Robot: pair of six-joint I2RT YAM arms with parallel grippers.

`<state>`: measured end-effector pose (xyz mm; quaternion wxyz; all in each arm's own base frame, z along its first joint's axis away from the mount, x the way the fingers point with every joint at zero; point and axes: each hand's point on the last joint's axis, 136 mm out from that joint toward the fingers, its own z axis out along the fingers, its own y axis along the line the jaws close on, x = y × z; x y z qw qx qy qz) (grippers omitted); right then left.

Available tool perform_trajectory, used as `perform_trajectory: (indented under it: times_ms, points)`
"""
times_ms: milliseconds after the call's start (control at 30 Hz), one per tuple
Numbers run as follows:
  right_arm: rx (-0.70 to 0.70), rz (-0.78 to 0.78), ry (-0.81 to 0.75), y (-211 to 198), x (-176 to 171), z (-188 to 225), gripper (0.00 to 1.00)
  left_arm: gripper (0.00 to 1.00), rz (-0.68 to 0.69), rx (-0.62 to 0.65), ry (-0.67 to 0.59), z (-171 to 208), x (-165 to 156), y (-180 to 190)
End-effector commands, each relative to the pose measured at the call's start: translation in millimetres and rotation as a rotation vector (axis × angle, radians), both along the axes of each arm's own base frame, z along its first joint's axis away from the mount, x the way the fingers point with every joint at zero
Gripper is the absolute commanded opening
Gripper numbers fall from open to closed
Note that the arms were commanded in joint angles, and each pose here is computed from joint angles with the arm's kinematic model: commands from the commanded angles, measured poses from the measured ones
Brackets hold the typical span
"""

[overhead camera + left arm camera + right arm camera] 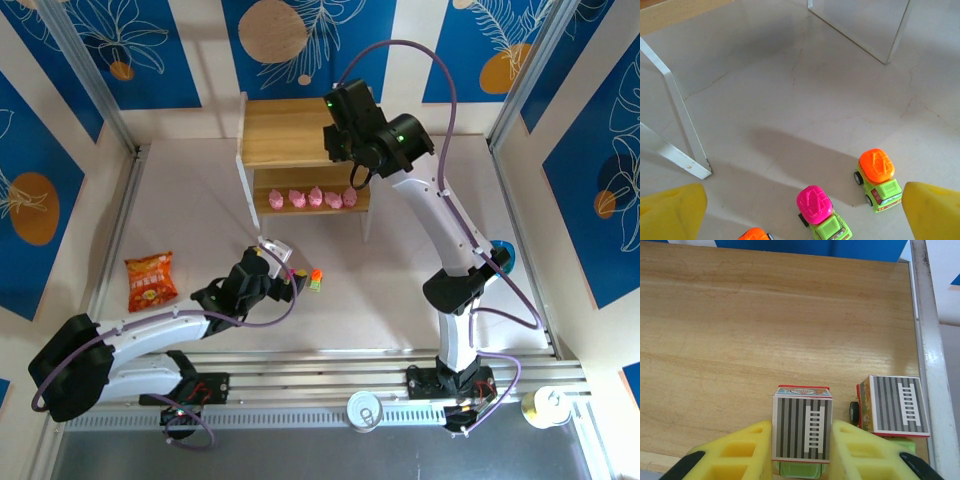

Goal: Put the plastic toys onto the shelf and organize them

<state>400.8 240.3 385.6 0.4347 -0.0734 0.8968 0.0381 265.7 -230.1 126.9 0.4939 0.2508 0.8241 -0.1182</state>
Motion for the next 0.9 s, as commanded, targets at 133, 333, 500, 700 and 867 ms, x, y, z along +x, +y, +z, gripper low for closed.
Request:
perform_trajectory:
  times_ms: [133,333,500,700,867]
  points:
    - [0.008,0.013,-0.003,-0.9,6.1,2.7,0.32,1.0,-0.012,-0.013,-0.013,12.0,2.1,-7.1]
    - [0.01,0.015,-0.003,1.4,10.4,0.4,0.32,1.0,-0.013,-0.014,-0.012,12.3,2.0,-7.3]
    - [0.009,0.021,0.0,2.9,11.1,0.5,0.33,1.0,-0.014,-0.014,-0.013,12.4,1.5,-6.9]
    - [0.006,0.023,-0.021,1.3,11.3,6.9,0.38,1.0,-0.014,-0.014,-0.011,12.0,1.5,-7.1]
    - [0.011,0.023,-0.035,0.3,10.3,12.8,0.39,1.0,-0.011,-0.014,-0.014,12.8,1.6,-6.4]
